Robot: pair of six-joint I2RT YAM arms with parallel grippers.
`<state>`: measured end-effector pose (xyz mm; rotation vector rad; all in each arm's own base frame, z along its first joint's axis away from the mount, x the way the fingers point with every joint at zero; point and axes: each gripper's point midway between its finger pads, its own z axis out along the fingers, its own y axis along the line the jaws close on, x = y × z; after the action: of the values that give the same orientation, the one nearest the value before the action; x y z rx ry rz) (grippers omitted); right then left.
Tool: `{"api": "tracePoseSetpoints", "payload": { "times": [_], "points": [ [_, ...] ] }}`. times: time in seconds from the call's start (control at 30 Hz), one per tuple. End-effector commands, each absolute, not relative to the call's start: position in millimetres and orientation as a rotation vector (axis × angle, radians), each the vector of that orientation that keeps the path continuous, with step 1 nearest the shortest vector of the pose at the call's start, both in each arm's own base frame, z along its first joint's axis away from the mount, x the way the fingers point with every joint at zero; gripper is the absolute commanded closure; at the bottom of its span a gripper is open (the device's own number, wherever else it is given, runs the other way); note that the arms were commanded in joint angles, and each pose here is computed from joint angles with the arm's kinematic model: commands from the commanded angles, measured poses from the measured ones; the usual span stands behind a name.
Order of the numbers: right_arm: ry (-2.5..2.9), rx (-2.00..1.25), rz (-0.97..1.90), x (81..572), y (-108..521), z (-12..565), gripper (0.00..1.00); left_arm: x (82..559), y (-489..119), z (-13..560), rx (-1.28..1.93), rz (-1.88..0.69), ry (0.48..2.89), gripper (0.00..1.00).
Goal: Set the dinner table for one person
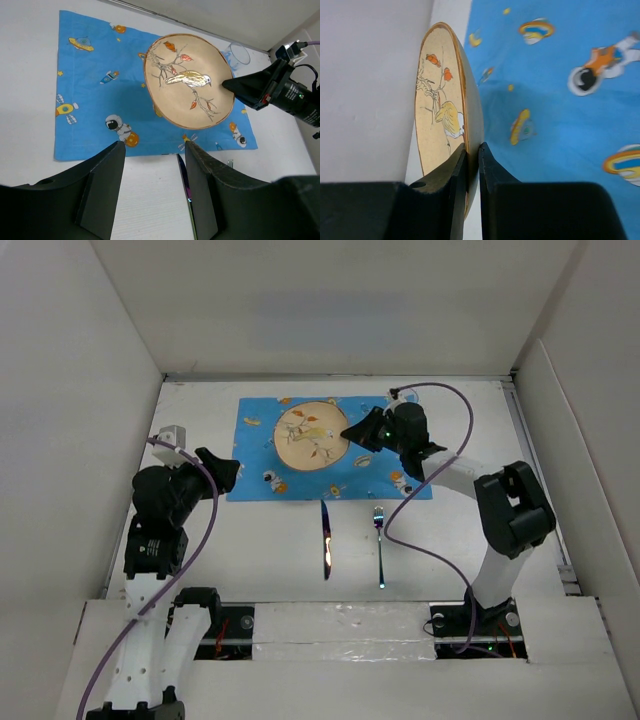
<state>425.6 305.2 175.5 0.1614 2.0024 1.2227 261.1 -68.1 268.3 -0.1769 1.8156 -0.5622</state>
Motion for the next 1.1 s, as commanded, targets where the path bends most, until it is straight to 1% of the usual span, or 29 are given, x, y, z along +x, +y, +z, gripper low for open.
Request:
{"api": "tracePoseSetpoints", "payload": {
  "times": [0.0,0.07,0.2,0.4,0.57,0.8,0.87,0.9,0.97,1.07],
  "points": [
    [1.787,0.177,1.350,437.2,301.6,233.6,1.00,264.5,-72.2,275.6,-0.138,-0.574,1.782,0.52],
    [1.783,0.232,1.317,448.0,284.4,226.3,1.00,265.0,-72.4,274.8,-0.137,-0.574,1.786,0.52],
    [1.805,0.295,1.292,458.7,273.5,207.0,1.00,265.2,-72.9,274.1,-0.137,-0.578,1.788,0.52],
    [1.835,0.343,1.275,472.2,271.6,179.2,1.00,264.7,-72.6,274.5,-0.138,-0.577,1.787,0.52],
    [1.829,0.352,1.292,482.9,272.1,170.8,1.00,264.8,-72.9,274.5,-0.136,-0.578,1.785,0.52],
    [1.880,0.369,1.269,482.3,279.3,147.9,1.00,264.4,-73.2,274.9,-0.134,-0.579,1.782,0.52],
    [1.911,0.378,1.257,476.3,281.0,133.2,0.93,264.8,-73.4,274.2,-0.134,-0.581,1.786,0.52],
    [1.925,0.382,1.244,474.8,279.6,128.0,0.85,264.4,-73.4,273.5,-0.134,-0.581,1.787,0.52],
    [1.956,0.397,1.217,470.9,276.0,115.0,0.75,264.2,-74.2,275.0,-0.130,-0.586,1.782,0.52],
    [1.974,0.403,1.194,464.2,275.4,109.9,0.65,264.2,-74.9,275.0,-0.127,-0.590,1.782,0.52]
  ]
}}
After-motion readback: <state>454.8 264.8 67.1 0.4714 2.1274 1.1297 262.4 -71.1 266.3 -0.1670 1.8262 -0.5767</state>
